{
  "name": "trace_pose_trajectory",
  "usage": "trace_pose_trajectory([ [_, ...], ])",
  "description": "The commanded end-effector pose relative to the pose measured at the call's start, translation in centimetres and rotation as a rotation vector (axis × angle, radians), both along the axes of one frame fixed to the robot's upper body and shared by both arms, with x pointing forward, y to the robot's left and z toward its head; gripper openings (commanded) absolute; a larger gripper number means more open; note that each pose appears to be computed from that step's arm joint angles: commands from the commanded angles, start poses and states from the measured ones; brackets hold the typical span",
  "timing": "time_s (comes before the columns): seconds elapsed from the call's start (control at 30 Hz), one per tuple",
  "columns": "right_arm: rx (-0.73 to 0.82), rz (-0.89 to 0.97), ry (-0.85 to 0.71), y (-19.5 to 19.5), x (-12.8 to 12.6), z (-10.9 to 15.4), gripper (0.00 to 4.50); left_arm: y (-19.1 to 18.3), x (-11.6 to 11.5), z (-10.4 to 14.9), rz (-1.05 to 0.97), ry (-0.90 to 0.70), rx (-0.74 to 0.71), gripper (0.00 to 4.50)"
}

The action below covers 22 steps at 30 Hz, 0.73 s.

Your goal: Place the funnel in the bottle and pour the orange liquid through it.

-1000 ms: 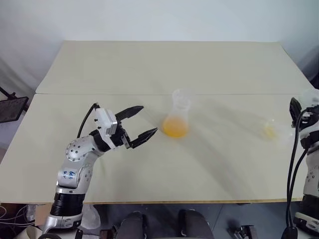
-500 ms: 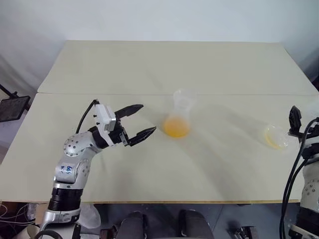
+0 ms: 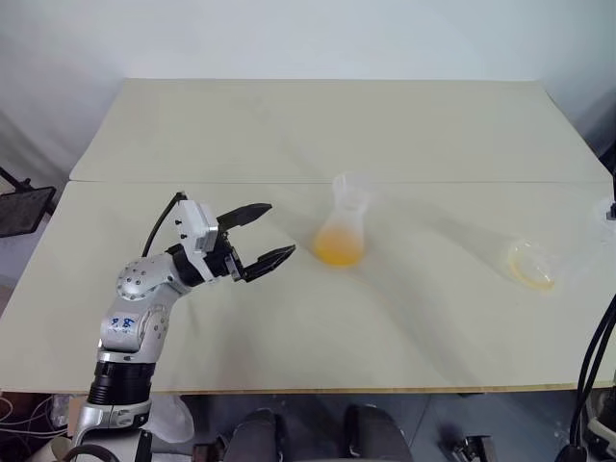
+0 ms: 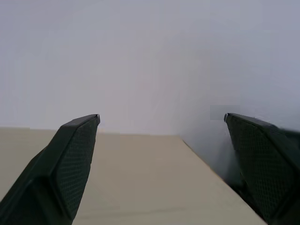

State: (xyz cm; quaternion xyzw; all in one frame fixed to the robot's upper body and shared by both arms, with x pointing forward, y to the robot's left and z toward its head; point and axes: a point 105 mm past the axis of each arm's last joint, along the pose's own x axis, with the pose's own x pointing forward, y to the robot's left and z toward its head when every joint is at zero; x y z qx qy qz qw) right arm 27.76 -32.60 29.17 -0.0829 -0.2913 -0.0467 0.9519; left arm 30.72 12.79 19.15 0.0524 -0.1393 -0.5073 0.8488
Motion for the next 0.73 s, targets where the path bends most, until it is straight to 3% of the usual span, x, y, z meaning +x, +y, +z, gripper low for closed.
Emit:
trace_pose_trajectory([
  [0.03, -0.18, 0.33, -0.011, 5.8, 0.0, 2.2, 4.48, 0.8, -0.5, 0.8, 0.005, -0.026, 0.03, 4.5],
  [0.17, -0.345, 0.58, 0.122, 10.1, 0.3, -0.6, 4.48, 2.9, -0.5, 0.1, 0.073, 0.001, 0.091, 4.5],
  [0.3, -0.488, 0.811, 0.334, 12.5, -1.0, -6.4, 4.48, 3.7, -2.2, -1.0, 0.078, 0.031, 0.167, 4.5],
  [0.5, -0.566, 1.036, 0.534, 11.7, -3.8, -12.2, 4.48, 5.1, -4.0, -3.4, 0.141, 0.068, 0.234, 4.5],
  [0.63, -0.646, 1.013, 0.484, 11.1, -3.9, -12.7, 4.48, 6.0, -4.2, -4.1, 0.199, 0.053, 0.258, 4.5],
  [0.73, -0.595, 1.012, 0.449, 11.8, -3.6, -12.2, 4.48, 6.5, -3.8, -3.6, 0.248, 0.028, 0.248, 4.5],
])
